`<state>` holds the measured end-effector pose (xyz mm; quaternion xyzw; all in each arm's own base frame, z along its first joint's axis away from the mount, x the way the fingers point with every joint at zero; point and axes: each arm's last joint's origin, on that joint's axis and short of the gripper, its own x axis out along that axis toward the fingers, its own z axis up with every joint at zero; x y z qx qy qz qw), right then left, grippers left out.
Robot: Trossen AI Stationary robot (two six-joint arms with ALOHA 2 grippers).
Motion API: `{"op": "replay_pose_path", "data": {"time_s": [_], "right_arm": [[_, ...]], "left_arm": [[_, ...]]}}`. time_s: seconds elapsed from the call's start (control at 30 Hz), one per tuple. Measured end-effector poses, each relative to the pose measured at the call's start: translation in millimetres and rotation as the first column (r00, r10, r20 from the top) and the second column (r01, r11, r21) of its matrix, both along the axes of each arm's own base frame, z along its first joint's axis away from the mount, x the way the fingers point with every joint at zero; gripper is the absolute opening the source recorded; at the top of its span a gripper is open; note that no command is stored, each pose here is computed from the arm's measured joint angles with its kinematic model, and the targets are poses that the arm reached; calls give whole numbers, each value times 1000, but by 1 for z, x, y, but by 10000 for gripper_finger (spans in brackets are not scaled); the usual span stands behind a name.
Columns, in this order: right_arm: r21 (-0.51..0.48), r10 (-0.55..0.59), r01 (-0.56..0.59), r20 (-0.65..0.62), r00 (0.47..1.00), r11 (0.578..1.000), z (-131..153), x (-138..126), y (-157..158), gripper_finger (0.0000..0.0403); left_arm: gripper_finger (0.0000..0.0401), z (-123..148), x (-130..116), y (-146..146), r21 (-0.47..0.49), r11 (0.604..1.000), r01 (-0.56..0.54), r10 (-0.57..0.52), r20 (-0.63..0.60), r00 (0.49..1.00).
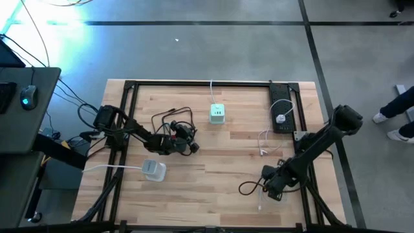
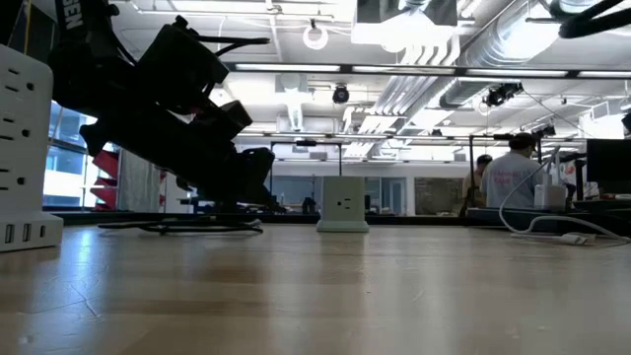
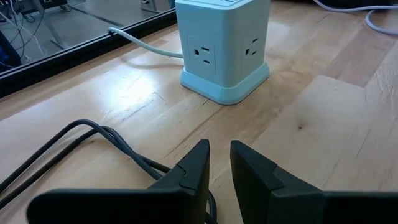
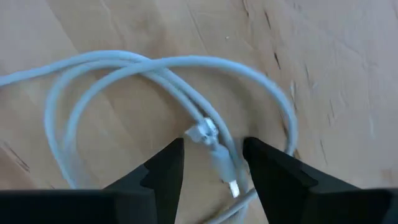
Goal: Insert USB
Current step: Insert the white charger cable into the light green outlet extension
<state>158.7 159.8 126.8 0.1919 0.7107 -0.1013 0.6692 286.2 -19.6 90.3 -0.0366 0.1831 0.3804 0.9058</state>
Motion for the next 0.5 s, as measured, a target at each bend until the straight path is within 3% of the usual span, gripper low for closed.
{"op": "replay_pose_path", "data": {"time_s": [0.1,0.27,0.4,0.5], "right_arm": [[2,-17,17,1,1000,1000,1,0,-1,120],[2,-73,73,64,995,997,8,3,-6,18],[-85,-128,162,312,941,983,22,14,-18,12],[-123,-91,191,559,824,974,37,29,-23,5]], "left_arm": [[44,0,0,0,0,1000,0,0,0,1000],[44,0,0,0,-1,1000,1,-1,0,1000],[44,0,0,0,-1,1000,1,-1,1,1000],[44,1,1,0,-3,1000,3,-3,10,1000]]}}
